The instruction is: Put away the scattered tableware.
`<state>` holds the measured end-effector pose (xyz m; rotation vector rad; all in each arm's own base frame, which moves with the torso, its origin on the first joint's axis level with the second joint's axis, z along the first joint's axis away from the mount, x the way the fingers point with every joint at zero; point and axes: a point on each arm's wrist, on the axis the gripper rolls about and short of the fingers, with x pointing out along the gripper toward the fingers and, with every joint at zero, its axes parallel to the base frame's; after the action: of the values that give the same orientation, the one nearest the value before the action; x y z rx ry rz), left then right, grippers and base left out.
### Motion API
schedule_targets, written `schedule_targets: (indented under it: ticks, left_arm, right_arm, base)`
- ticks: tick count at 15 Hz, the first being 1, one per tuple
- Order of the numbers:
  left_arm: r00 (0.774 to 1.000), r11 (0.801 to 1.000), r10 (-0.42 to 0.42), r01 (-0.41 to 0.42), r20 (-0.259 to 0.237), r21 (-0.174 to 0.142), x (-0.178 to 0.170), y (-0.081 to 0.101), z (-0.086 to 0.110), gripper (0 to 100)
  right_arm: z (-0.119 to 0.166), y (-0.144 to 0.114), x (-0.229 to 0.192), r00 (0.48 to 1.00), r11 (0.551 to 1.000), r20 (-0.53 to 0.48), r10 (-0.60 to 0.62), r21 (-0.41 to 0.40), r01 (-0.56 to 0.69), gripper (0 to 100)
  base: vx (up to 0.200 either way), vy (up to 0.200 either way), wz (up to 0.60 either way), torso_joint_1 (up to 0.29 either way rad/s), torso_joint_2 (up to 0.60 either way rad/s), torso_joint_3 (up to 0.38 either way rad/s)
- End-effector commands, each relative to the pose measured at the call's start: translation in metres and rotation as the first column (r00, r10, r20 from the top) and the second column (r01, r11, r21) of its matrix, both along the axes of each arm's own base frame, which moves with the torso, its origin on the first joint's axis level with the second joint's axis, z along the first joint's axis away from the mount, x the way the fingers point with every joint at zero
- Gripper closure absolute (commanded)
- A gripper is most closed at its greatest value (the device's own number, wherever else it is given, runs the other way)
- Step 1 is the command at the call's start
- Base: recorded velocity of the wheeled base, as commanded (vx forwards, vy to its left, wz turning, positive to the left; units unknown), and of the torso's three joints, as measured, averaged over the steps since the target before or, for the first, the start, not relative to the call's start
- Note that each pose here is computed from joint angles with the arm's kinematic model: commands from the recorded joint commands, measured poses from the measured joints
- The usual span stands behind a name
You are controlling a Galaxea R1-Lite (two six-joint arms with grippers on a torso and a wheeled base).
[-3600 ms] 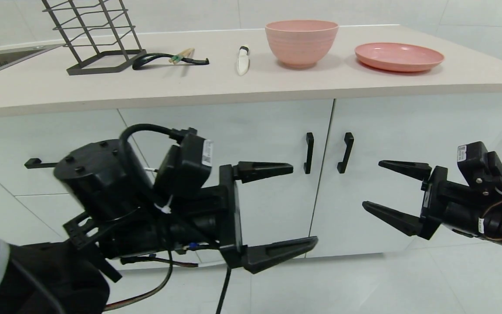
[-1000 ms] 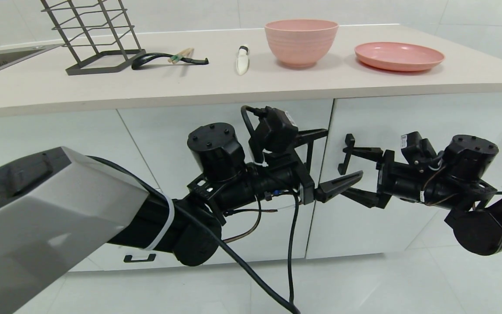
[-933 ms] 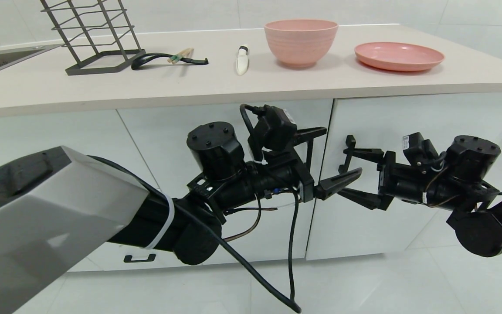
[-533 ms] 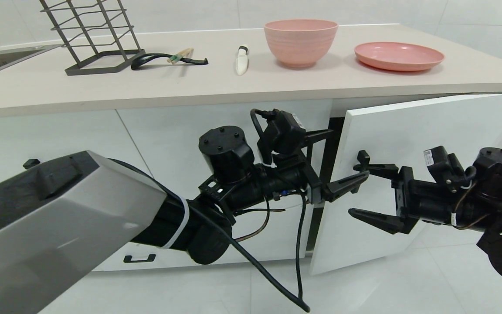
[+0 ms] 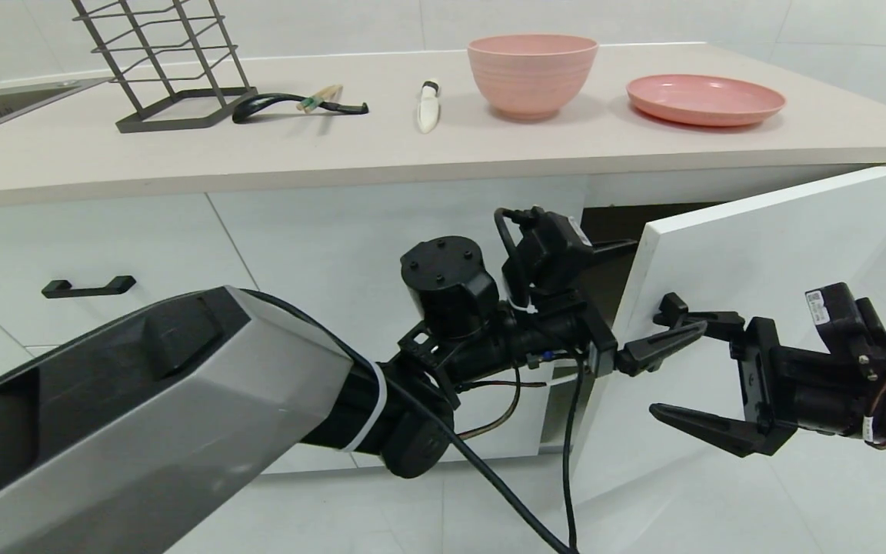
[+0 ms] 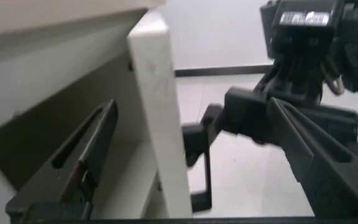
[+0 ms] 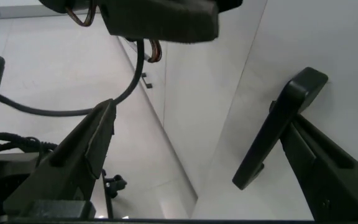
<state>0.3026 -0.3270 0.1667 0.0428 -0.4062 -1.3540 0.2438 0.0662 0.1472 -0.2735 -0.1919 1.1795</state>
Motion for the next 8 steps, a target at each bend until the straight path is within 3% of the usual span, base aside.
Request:
schedule_targets:
  ticks: [1,5,8]
  left_arm:
    - [0.999,0.999,-0.038,0.038,0.015,-0.014,-0.002,-0.021,-0.003,0]
    - [0.996,0.996,-0.078,0.080,0.039,-0.038,-0.013,-0.037,0.001,0]
    - [0.993,0.993,-0.107,0.109,0.039,-0.038,-0.024,-0.046,0.001,0]
  right_arm:
    - [-0.002,-0.001,-0.002,1.000,1.000,-0.011,-0.013,-0.002,0.013,0]
    - [-0.011,-0.017,0.005,0.994,0.995,-0.038,-0.101,-0.013,0.101,0]
    - [-0.021,-0.028,0.011,0.988,0.990,-0.060,-0.143,-0.022,0.142,0]
  base:
    - [0.000,0.000,0.00,0.000,0.00,0.000]
    - [0.000,0.000,0.00,0.000,0.00,0.000]
    - [0.000,0.000,0.00,0.000,0.00,0.000]
